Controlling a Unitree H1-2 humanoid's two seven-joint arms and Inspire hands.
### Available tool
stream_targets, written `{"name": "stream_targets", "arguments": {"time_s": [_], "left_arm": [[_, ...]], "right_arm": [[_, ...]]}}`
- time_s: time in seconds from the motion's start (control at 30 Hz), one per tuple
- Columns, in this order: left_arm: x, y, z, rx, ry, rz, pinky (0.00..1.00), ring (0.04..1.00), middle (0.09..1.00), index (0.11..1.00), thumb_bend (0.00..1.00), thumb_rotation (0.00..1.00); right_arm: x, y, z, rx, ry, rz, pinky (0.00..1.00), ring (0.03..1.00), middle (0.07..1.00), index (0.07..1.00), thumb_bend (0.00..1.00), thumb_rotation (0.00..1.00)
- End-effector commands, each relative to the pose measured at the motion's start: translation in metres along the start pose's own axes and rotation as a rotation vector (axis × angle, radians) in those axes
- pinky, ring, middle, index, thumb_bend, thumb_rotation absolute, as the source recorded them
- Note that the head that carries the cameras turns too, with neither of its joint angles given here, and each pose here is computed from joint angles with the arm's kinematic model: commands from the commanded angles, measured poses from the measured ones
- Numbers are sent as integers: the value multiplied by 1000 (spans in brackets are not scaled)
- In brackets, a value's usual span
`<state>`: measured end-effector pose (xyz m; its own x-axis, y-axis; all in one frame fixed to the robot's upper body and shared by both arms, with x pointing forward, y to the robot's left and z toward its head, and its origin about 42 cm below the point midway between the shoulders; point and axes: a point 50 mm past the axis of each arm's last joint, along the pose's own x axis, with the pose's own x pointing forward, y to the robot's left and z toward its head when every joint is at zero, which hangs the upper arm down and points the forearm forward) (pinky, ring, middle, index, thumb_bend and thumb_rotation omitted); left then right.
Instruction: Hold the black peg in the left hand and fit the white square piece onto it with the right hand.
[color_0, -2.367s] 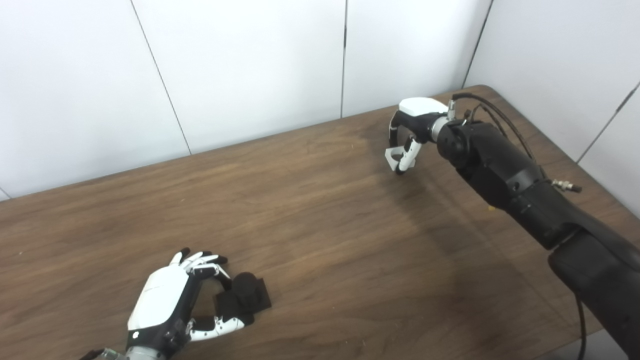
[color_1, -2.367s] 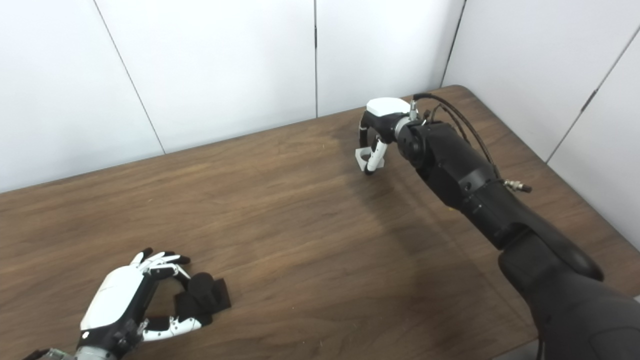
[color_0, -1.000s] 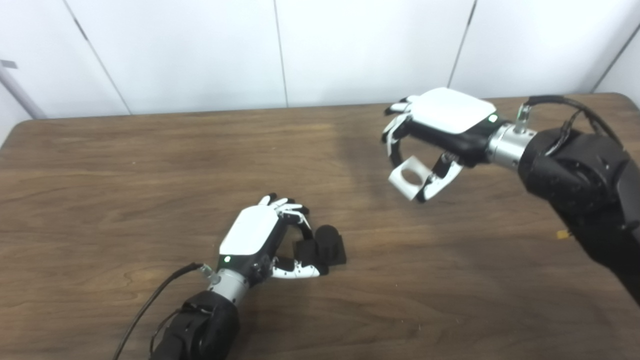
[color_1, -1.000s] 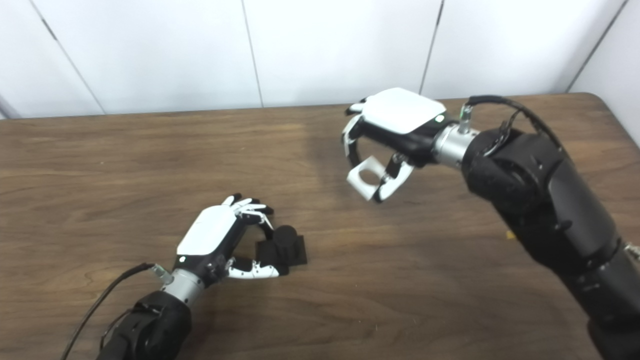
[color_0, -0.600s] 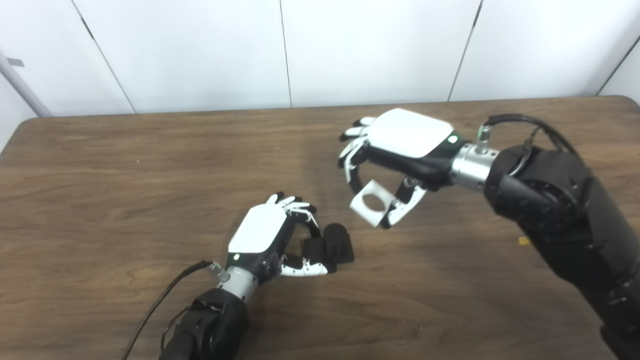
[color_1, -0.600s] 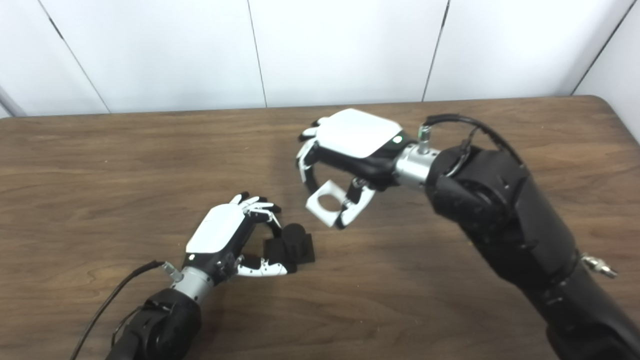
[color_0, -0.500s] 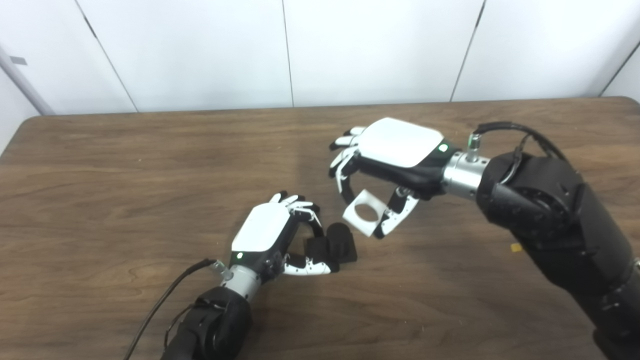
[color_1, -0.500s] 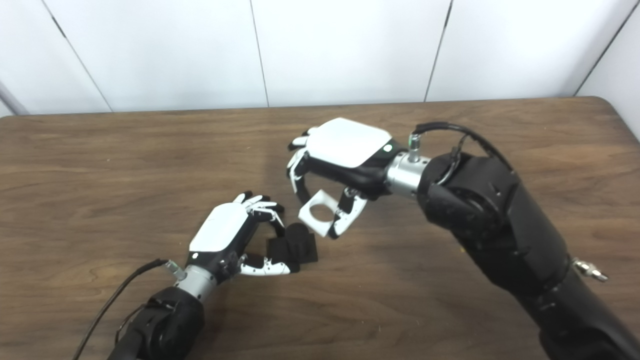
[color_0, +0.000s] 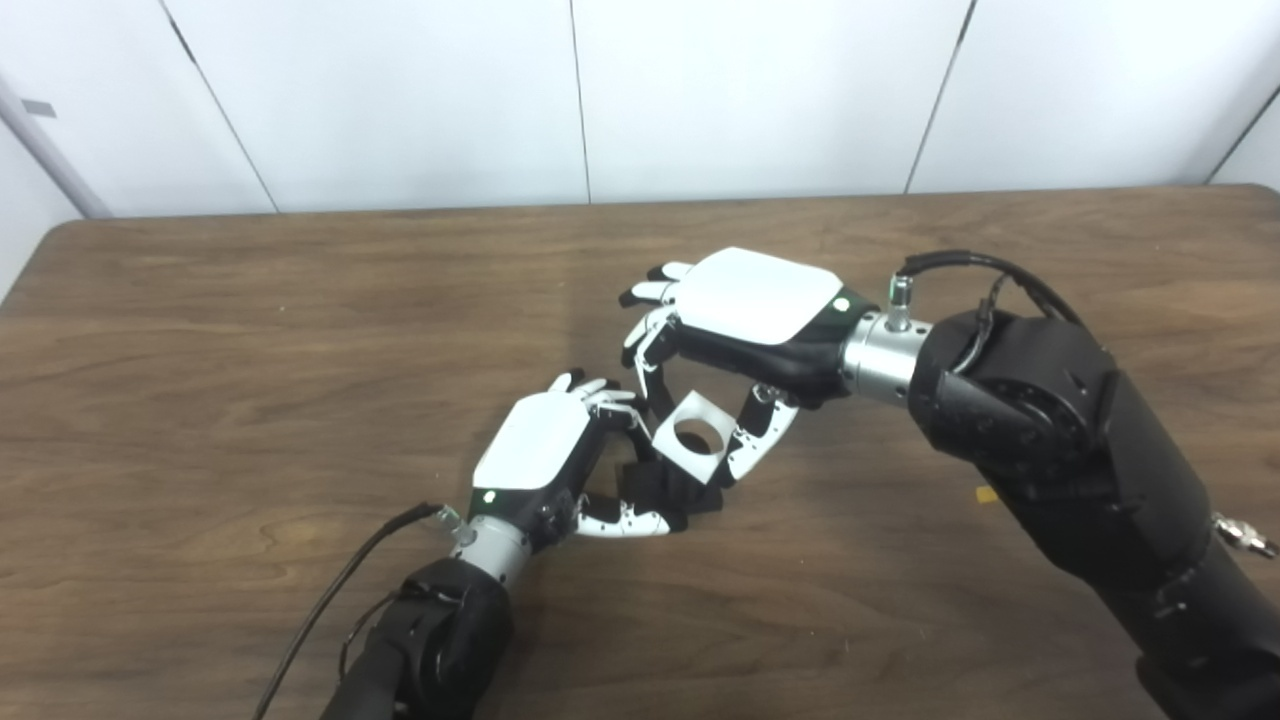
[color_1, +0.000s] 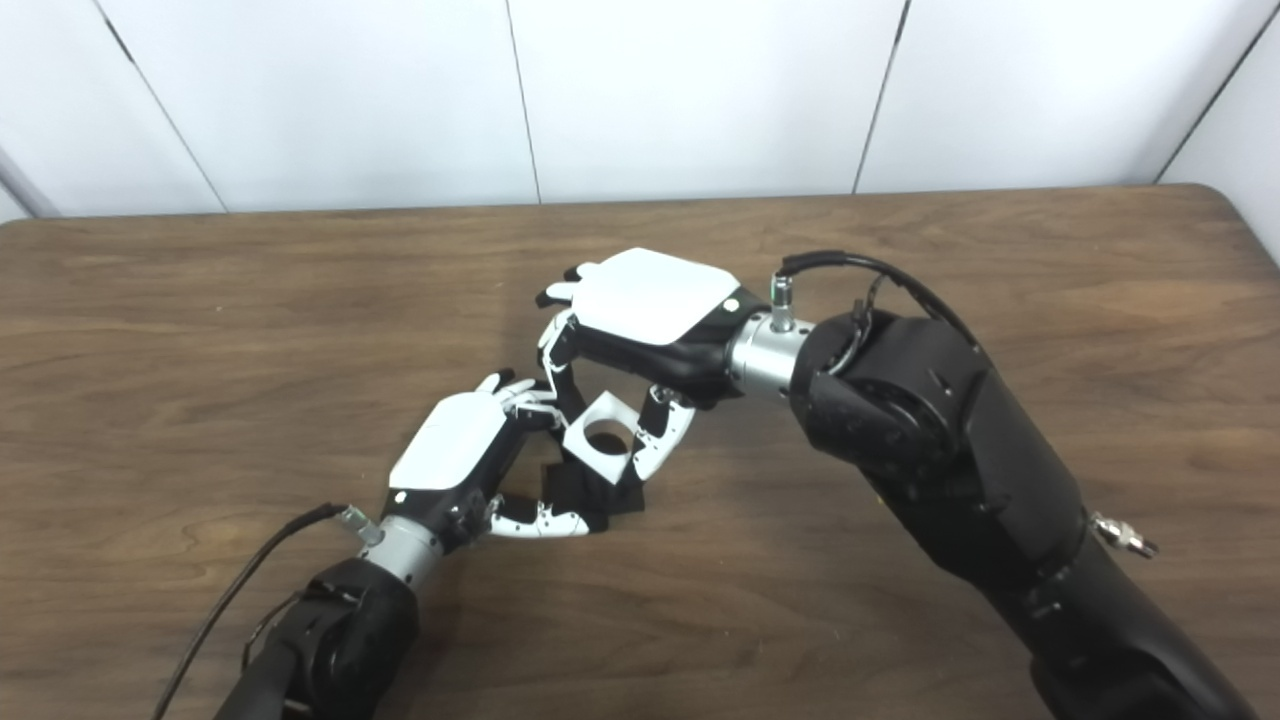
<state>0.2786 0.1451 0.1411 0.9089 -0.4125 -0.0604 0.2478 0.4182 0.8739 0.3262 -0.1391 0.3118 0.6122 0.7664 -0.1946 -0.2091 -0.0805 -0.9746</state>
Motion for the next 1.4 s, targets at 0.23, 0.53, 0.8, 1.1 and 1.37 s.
{"name": "stream_targets", "arguments": {"time_s": [0.23,0.53,0.8,1.1,1.37], "left_arm": [[-5,-24,-4,-7,37,-119,1000,899,790,484,524,55],[-4,-23,-4,2,30,-118,1000,897,788,484,524,55],[-3,-23,-3,5,32,-120,1000,900,788,484,524,55],[-3,-23,-4,3,33,-122,1000,899,791,484,524,55],[-3,-24,-4,1,28,-116,1000,894,786,484,524,55]], "right_arm": [[4,-11,-3,-41,-10,-45,971,937,775,484,523,132],[8,-7,-6,-37,2,-41,965,940,774,484,523,132],[12,-4,-7,-30,2,-45,957,937,775,484,523,132],[15,-2,-7,-34,3,-33,949,940,772,485,523,133],[16,2,-7,-34,10,-14,960,942,778,484,524,135]]}}
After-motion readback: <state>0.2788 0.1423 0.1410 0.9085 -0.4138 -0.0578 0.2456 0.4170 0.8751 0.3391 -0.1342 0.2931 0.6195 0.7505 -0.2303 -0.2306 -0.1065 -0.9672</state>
